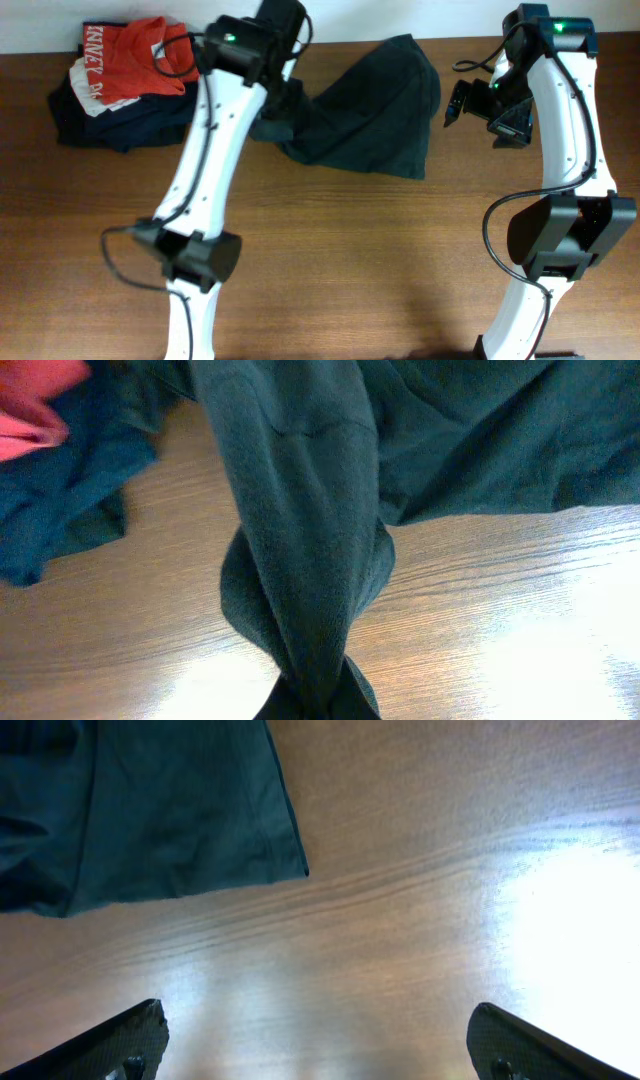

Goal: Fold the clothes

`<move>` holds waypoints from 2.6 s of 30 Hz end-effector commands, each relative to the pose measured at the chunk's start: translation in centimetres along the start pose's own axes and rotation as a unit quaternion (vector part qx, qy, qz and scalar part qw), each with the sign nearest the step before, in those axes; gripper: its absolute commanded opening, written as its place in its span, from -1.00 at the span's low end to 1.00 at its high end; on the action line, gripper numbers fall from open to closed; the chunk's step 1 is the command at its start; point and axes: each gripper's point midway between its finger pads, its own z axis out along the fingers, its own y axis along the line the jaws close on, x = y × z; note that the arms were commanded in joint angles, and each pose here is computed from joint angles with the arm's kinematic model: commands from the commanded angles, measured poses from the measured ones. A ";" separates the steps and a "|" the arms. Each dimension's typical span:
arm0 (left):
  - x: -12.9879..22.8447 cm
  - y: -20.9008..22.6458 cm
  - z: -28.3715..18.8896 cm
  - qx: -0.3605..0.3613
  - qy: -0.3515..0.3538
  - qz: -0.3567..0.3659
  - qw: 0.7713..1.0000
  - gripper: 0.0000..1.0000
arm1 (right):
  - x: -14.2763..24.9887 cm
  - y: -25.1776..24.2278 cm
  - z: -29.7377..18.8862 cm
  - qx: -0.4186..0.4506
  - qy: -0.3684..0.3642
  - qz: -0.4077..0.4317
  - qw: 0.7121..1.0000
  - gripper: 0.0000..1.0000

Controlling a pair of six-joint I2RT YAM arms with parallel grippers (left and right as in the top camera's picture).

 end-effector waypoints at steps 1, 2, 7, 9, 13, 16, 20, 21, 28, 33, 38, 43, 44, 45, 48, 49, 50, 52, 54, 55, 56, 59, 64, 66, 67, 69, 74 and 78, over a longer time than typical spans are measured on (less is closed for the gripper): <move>1.3 4.1 -11.7 -0.019 -0.128 -0.033 0.991 -0.99 | 0.5 0.2 0.5 0.003 0.013 -0.007 1.000 0.97; 2.7 5.9 -15.8 -0.035 -0.173 -0.049 0.983 -0.99 | 0.4 0.2 0.5 0.003 0.012 -0.008 1.000 0.97; 9.5 11.4 -28.1 -0.121 -0.313 -0.107 0.936 -0.99 | 0.7 1.1 0.5 -0.023 0.021 -0.007 0.999 0.98; 12.1 12.6 -31.1 -0.134 -0.351 -0.135 0.917 -0.99 | 1.1 2.3 0.4 -0.056 0.032 -0.008 0.998 0.97; 13.2 12.8 -31.5 -0.132 -0.356 -0.142 0.914 -0.99 | 2.9 5.7 0.4 -0.106 0.056 -0.056 0.991 0.97; 12.1 12.4 -26.9 -0.153 -0.280 -0.122 0.940 -0.99 | 5.6 7.7 0.7 -0.099 0.086 -0.110 0.985 0.98; 10.3 15.0 -21.2 -0.231 -0.196 -0.161 0.940 -0.99 | 7.5 10.9 -0.2 -0.108 0.064 -0.176 0.976 0.96; 8.5 16.0 -19.9 -0.237 -0.195 -0.177 0.935 -0.99 | 7.9 11.8 -0.9 -0.115 0.047 -0.194 0.973 0.96; 5.7 27.3 -15.3 -0.320 -0.173 -0.257 0.895 -0.99 | 12.8 14.3 -0.7 -0.135 0.096 -0.276 0.947 0.97; 8.0 30.5 -12.1 -0.336 -0.105 -0.279 0.893 -0.99 | 22.1 16.0 4.3 -0.069 0.205 -0.357 0.909 0.97; 8.4 31.3 -11.1 -0.337 -0.092 -0.296 0.889 -0.99 | 31.1 13.9 9.6 0.003 0.307 -0.423 0.852 0.94; 7.6 30.3 -10.0 -0.295 -0.100 -0.297 0.903 -0.98 | 36.3 17.4 13.6 -0.030 0.254 -0.555 0.791 0.94; 7.3 29.8 -9.7 -0.276 -0.103 -0.295 0.909 -0.99 | 36.4 18.2 14.4 -0.014 0.222 -0.565 0.795 0.94; 7.1 29.5 -9.5 -0.265 -0.105 -0.295 0.912 -0.99 | 36.1 18.8 15.0 0.003 0.187 -0.568 0.802 0.94; 7.1 29.4 -9.5 -0.263 -0.104 -0.294 0.913 -0.99 | 36.1 21.7 16.4 -0.025 0.129 -0.568 0.812 0.96; 7.1 29.4 -9.5 -0.263 -0.104 -0.294 0.913 -0.98 | 36.0 22.3 16.8 -0.032 0.120 -0.553 0.824 0.96; 7.2 29.4 -9.4 -0.263 -0.101 -0.294 0.913 -0.97 | 35.7 22.4 17.1 -0.032 0.116 -0.535 0.836 0.96; 7.6 29.2 -9.3 -0.262 -0.093 -0.292 0.915 -0.97 | 35.7 22.1 18.1 -0.029 0.117 -0.499 0.858 0.96; 7.8 29.2 -9.3 -0.261 -0.089 -0.291 0.916 -0.97 | 35.9 20.7 19.9 -0.018 0.127 -0.470 0.873 0.95; 7.8 29.2 -9.3 -0.261 -0.089 -0.291 0.916 -0.97 | 36.0 20.0 20.5 -0.010 0.131 -0.454 0.881 0.95; 7.8 29.2 -9.3 -0.261 -0.089 -0.291 0.916 -0.98 | 36.0 19.7 20.8 -0.008 0.133 -0.444 0.886 0.95; 7.8 29.1 -9.3 -0.261 -0.088 -0.291 0.916 -0.98 | 36.8 20.4 21.2 -0.032 0.144 -0.427 0.892 0.88; 7.4 29.0 -9.1 -0.251 -0.096 -0.292 0.918 -0.98 | 37.4 20.7 22.7 -0.055 0.154 -0.410 0.897 0.51; 7.2 29.0 -9.2 -0.250 -0.100 -0.292 0.918 -0.97 | 37.1 20.7 22.8 -0.054 0.148 -0.409 0.899 -0.08; 7.2 29.0 -9.2 -0.250 -0.100 -0.292 0.918 -0.97 | 36.6 20.6 22.9 -0.046 0.140 -0.400 0.905 -0.40; 7.2 29.0 -9.2 -0.250 -0.100 -0.292 0.918 -0.97 | 35.0 20.2 22.9 -0.037 0.135 -0.379 0.915 -0.91; 7.0 28.7 -8.9 -0.239 -0.101 -0.291 0.921 -0.98 | 23.9 14.9 20.4 0.042 0.115 -0.236 0.964 -0.92; 5.0 25.6 -6.6 -0.129 -0.109 -0.281 0.945 -0.98 | 9.9 8.6 13.1 0.059 0.044 -0.146 0.987 -0.92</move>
